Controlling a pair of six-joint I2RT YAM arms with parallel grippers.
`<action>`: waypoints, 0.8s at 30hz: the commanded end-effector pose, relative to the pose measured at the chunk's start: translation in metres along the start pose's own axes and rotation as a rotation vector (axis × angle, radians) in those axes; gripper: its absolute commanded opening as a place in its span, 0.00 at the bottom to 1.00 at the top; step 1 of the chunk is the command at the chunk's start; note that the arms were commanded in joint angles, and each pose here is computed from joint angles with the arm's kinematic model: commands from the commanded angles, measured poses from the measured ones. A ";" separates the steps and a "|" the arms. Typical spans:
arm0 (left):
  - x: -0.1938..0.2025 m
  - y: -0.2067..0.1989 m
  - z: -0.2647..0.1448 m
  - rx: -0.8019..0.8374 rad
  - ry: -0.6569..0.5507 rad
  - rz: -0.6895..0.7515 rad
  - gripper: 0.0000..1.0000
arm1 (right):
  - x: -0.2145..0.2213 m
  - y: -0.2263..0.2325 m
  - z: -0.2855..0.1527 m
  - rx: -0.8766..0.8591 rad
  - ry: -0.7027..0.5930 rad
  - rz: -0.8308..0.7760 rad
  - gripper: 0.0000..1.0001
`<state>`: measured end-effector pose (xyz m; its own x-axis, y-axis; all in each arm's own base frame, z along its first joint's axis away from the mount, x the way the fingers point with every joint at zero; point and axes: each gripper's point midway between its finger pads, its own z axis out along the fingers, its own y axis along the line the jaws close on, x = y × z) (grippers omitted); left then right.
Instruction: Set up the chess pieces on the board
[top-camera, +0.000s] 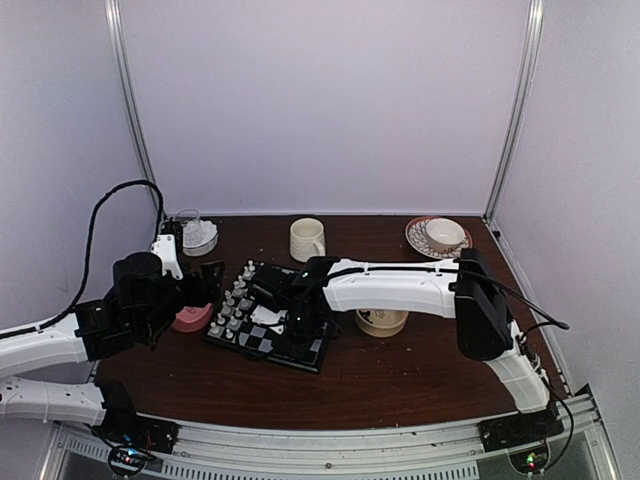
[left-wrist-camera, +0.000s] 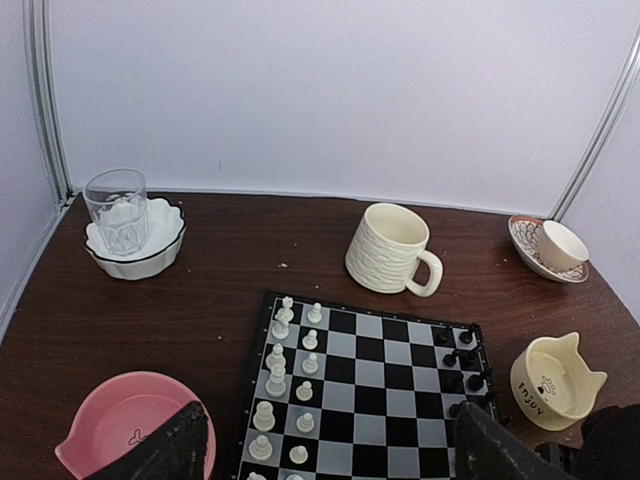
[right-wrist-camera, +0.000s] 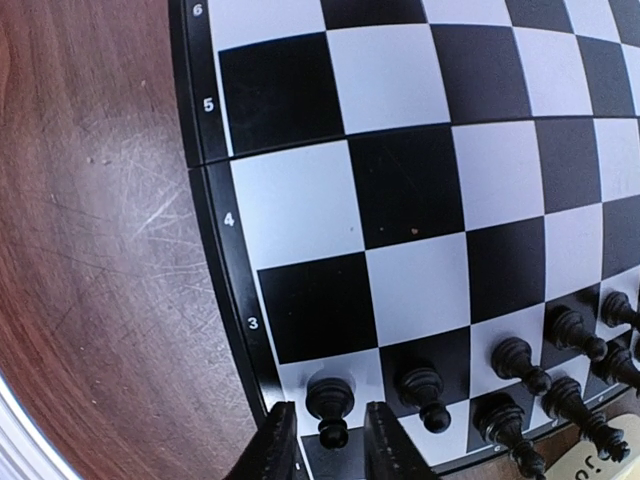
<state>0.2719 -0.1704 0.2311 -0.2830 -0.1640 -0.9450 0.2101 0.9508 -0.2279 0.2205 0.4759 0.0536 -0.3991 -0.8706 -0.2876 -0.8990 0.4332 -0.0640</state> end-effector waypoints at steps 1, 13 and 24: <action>-0.007 -0.004 0.001 0.021 -0.032 -0.012 0.85 | -0.001 -0.002 0.001 0.029 0.005 -0.012 0.28; -0.008 -0.006 -0.001 0.035 -0.031 -0.013 0.85 | -0.013 0.011 -0.045 -0.033 -0.105 -0.015 0.31; -0.002 -0.010 0.003 0.051 -0.003 0.008 0.85 | 0.017 -0.065 -0.126 0.185 -0.320 0.118 0.35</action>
<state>0.2707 -0.1767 0.2278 -0.2999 -0.1526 -0.9417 0.2389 0.9436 -0.2290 0.2112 0.4330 0.1523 -0.3569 -0.7907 -0.4974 -0.8766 0.4675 -0.1142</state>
